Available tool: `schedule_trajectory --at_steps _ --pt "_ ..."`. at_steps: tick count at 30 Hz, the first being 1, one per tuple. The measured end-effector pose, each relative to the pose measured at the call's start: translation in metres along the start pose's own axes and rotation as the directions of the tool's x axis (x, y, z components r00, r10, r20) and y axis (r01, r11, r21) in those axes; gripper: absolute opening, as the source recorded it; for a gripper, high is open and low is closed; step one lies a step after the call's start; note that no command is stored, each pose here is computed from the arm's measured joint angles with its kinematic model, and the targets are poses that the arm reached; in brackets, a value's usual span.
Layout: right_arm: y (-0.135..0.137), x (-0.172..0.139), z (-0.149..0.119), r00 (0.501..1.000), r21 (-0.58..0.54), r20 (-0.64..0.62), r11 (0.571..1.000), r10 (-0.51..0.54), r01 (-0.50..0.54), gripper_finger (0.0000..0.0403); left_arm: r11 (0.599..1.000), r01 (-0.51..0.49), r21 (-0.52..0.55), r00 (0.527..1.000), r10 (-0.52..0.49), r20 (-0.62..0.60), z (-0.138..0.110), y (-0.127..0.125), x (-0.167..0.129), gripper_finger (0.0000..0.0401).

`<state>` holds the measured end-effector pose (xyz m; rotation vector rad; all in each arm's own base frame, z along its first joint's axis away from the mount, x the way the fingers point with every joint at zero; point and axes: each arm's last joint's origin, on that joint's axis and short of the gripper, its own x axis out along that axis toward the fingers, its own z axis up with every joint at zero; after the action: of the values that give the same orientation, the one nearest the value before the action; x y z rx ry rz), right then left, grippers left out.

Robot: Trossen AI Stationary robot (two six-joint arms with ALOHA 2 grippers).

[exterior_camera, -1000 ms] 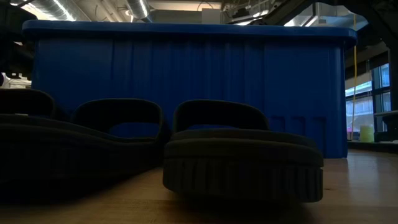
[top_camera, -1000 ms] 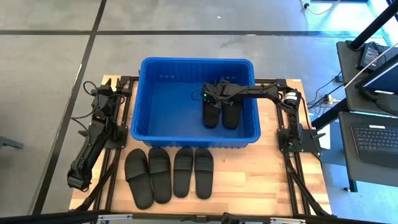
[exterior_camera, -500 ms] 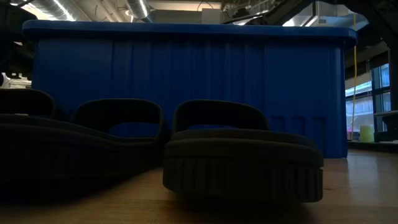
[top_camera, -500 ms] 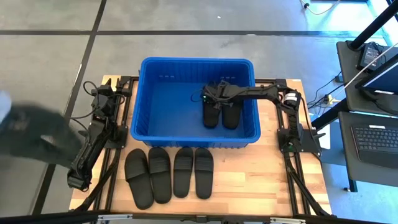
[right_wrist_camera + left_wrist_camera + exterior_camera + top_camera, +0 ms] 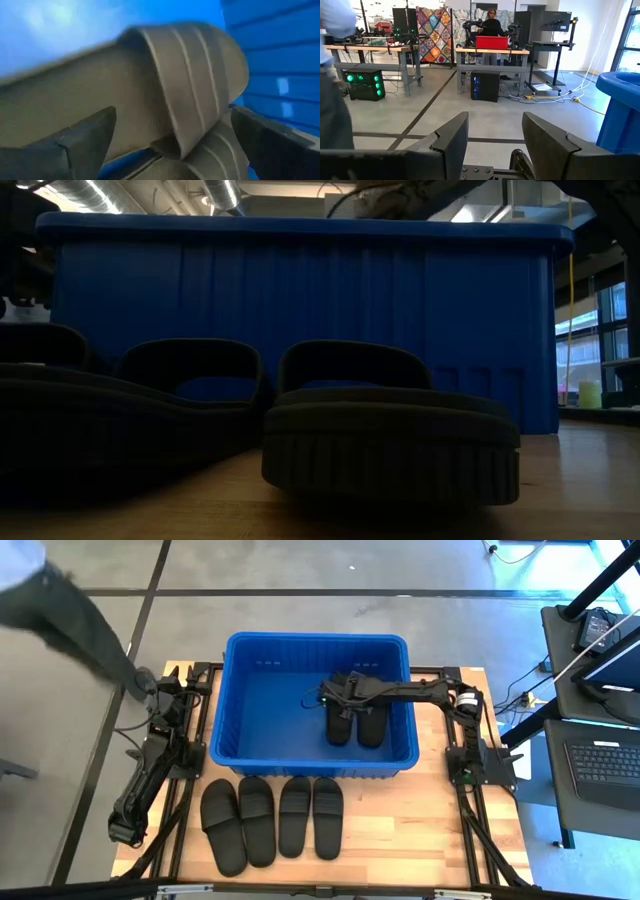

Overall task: Pick and place slides into bin
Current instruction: Put the black slides into the blue organizer bin

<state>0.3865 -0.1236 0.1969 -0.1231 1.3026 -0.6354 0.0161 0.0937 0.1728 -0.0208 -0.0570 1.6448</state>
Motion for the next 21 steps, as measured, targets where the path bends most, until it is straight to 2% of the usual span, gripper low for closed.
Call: schedule_trajectory --at_steps 7,10,15,21 --pt "-0.009 -0.039 0.015 1.0 -0.007 -0.014 1.0 0.005 -0.005 0.0393 1.0 0.0 0.0 1.0 0.0 0.0 0.0 0.0 0.0 0.0182" --pt "-0.014 -0.068 0.024 1.0 0.024 -0.001 1.0 0.008 -0.008 0.0393 1.0 0.0 -0.004 1.0 0.0 0.0 0.0 0.0 0.0 0.0182" --pt "-0.017 -0.121 0.034 0.997 0.005 0.066 1.0 0.027 -0.027 0.0393 1.0 0.0 -0.004 1.0 0.0 0.0 0.0 0.0 0.0 0.0182" --pt "-0.022 -0.181 0.016 0.995 -0.029 0.094 0.999 0.019 -0.016 0.0393 1.0 0.0 -0.004 1.0 0.0 0.0 0.0 0.0 0.0 0.0182"
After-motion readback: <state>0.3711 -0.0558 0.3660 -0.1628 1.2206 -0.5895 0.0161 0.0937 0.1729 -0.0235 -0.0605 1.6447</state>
